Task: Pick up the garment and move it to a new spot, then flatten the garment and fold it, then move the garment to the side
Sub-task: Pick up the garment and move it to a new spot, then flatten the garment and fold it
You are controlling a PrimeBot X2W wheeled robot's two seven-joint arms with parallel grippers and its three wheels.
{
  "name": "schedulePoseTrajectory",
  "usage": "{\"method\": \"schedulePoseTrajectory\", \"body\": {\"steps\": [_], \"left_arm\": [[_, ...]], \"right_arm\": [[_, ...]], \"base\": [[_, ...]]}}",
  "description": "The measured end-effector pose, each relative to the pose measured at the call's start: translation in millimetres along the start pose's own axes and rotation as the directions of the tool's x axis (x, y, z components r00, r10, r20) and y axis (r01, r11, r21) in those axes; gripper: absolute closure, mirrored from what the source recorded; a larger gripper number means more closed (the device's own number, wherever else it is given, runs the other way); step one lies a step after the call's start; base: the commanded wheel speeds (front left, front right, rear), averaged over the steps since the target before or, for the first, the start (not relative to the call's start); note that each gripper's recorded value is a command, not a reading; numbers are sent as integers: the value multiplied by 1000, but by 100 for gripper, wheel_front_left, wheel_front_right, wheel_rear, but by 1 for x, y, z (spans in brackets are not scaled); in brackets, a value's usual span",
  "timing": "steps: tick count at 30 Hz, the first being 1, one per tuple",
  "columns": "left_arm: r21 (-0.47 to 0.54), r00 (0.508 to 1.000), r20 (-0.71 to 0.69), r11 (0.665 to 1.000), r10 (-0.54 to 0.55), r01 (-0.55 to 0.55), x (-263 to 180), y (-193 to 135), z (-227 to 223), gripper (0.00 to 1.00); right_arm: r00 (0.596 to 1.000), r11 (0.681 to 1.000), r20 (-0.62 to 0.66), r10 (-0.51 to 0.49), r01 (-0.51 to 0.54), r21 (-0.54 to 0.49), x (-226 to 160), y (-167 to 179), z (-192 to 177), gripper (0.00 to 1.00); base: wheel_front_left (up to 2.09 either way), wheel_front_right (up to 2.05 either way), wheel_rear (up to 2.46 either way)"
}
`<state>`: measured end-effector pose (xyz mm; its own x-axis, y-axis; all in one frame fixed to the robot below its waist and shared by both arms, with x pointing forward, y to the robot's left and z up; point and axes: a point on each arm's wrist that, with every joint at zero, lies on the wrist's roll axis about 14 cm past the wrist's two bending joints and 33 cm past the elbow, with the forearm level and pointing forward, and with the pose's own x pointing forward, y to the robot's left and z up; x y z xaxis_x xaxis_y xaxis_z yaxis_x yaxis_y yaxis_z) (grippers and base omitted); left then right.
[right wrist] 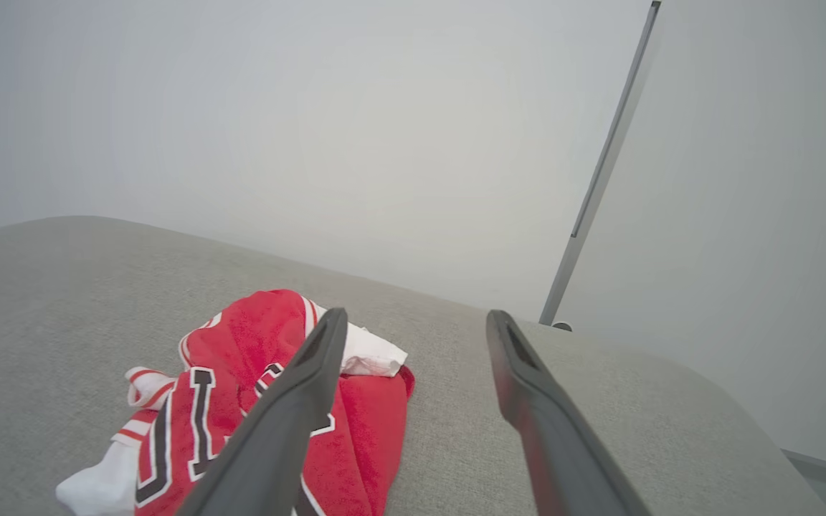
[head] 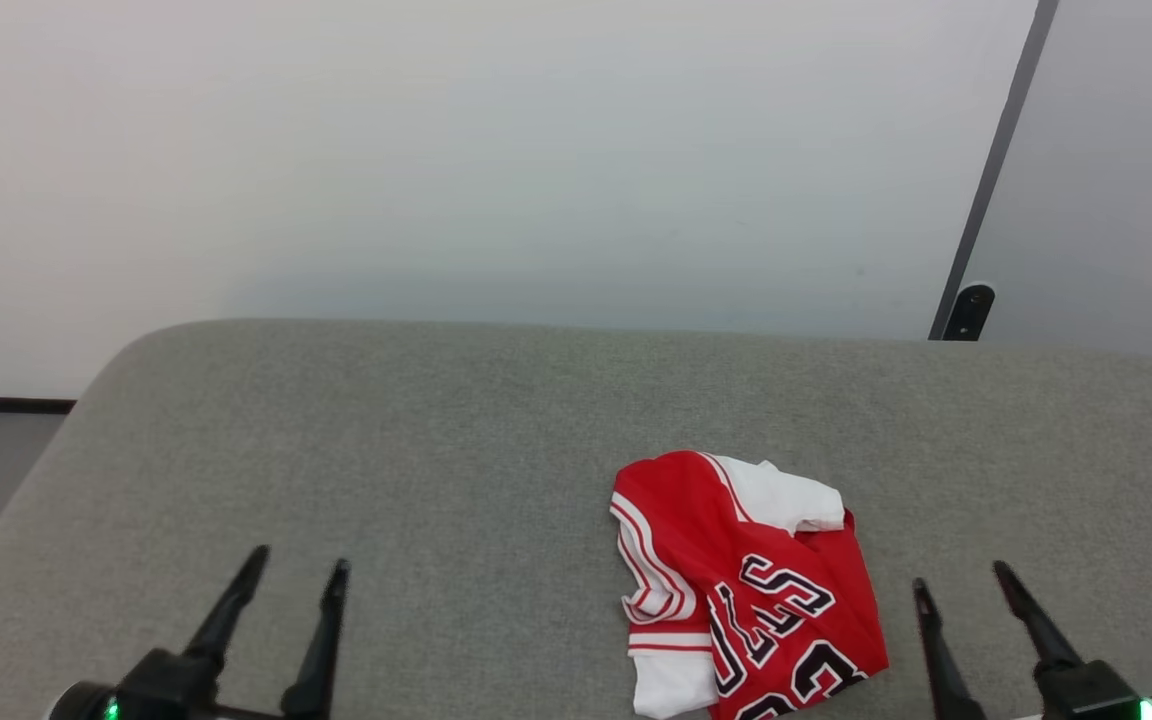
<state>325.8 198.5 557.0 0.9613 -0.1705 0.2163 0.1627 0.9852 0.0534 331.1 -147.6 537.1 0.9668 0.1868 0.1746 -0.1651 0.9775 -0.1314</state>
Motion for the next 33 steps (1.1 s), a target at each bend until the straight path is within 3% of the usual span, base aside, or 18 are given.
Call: {"method": "schedulePoseTrajectory", "body": {"steps": [9,15,25,33], "left_arm": [[0,997,7,997,72,-72,-11,8,0,0],[-12,999,-6,999,49,-49,-5,-3,-5,0],[-20,1000,-18,1000,-11,10,7,-17,-10,0],[-25,1000,-17,1000,3,-3,3,-14,-9,0]], "right_arm": [[995,994,-19,-102,102,-35,-15,-36,-4,0],[989,989,-29,-143,142,-45,-23,-49,-7,0],[986,987,-50,-157,155,-43,-27,-52,-13,0],[990,991,-48,-131,129,-37,-22,-44,-13,0]], "base": [[0,0,0],[0,0,0],[0,0,0],[0,0,0]]}}
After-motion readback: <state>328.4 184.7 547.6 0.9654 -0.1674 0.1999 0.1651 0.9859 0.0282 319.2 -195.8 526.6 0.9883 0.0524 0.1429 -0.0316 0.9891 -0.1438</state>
